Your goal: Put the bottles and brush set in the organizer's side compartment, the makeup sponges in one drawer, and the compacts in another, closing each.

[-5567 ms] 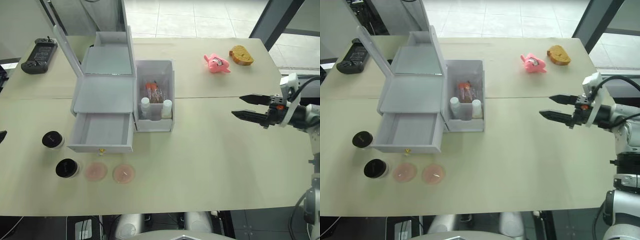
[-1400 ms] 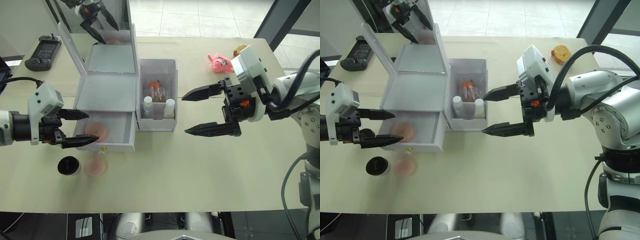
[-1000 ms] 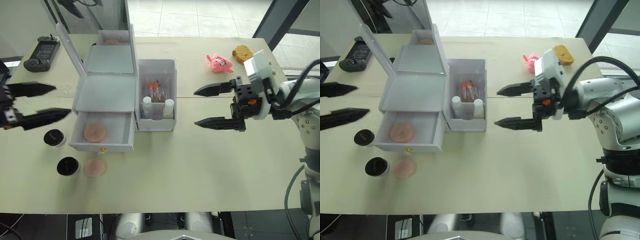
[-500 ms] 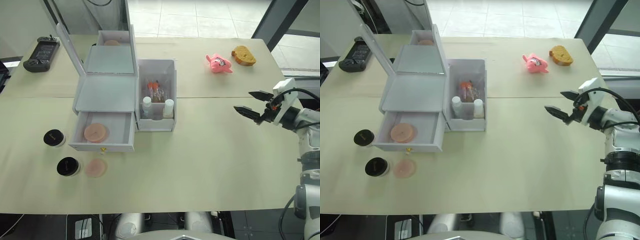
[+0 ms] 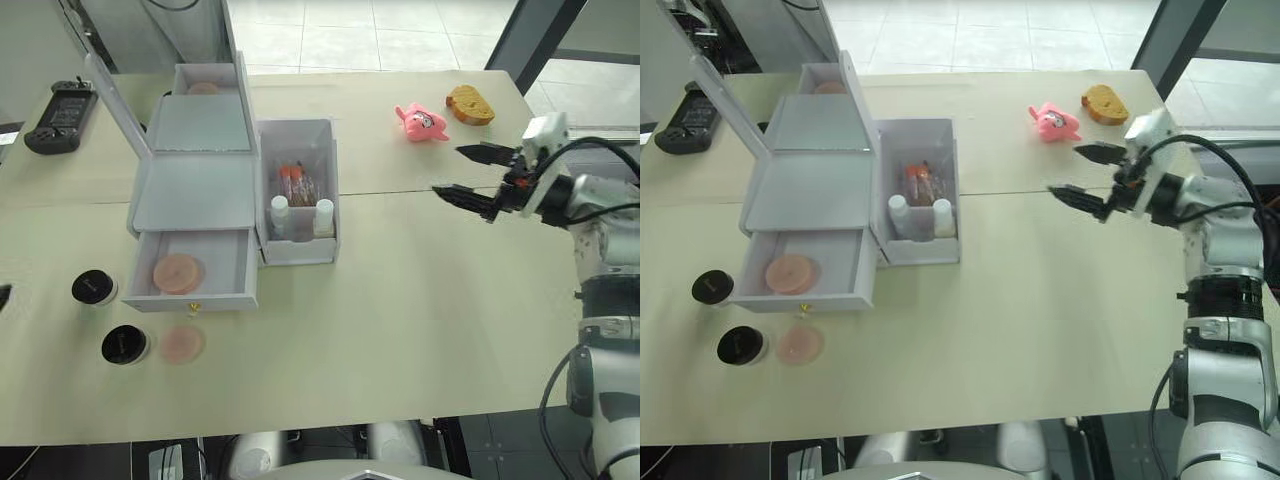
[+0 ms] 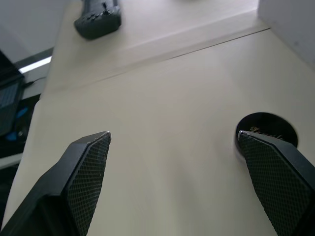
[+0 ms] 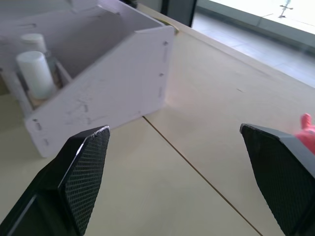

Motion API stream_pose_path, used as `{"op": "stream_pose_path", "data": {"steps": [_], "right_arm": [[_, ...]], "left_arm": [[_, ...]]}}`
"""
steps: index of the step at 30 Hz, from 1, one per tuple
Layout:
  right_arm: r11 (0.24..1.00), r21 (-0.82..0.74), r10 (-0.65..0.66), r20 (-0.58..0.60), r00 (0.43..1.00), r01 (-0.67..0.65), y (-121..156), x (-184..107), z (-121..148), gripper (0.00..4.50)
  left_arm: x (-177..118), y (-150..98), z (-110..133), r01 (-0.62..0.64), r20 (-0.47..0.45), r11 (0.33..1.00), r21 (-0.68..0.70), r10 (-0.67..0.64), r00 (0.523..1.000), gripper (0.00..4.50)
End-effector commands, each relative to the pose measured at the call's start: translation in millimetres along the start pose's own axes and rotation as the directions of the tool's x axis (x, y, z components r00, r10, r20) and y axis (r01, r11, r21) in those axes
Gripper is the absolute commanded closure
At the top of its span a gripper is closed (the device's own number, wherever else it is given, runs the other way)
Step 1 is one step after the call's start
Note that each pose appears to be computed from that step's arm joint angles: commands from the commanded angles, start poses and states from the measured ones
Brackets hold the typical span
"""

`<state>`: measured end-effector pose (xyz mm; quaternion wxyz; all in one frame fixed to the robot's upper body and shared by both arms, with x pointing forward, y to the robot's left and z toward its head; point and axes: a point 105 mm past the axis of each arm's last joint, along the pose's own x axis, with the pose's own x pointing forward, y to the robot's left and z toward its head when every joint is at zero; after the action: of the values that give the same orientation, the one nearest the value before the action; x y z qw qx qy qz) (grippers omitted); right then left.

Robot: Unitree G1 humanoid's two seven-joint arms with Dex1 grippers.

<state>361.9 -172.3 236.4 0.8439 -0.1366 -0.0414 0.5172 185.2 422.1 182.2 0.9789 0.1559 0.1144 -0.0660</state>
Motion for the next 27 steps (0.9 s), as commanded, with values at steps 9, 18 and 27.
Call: {"op": "stream_pose_path", "data": {"steps": [9,18,27], "right_arm": [[0.767,0.014,0.641,0.028,0.767,-0.642,104,30,90,0.00],[0.774,-0.023,0.633,-0.008,0.774,-0.633,101,35,89,0.00],[0.789,-0.034,0.613,-0.024,0.790,-0.613,101,31,92,0.00]], "left_arm": [[-52,-93,-16,0.273,-0.059,0.961,-0.042,-0.275,0.960,0.03],[-34,-169,-44,0.285,0.003,0.943,-0.173,-0.289,0.957,0.03],[-14,-202,-61,0.213,0.012,0.960,-0.180,-0.214,0.977,0.03]]}}
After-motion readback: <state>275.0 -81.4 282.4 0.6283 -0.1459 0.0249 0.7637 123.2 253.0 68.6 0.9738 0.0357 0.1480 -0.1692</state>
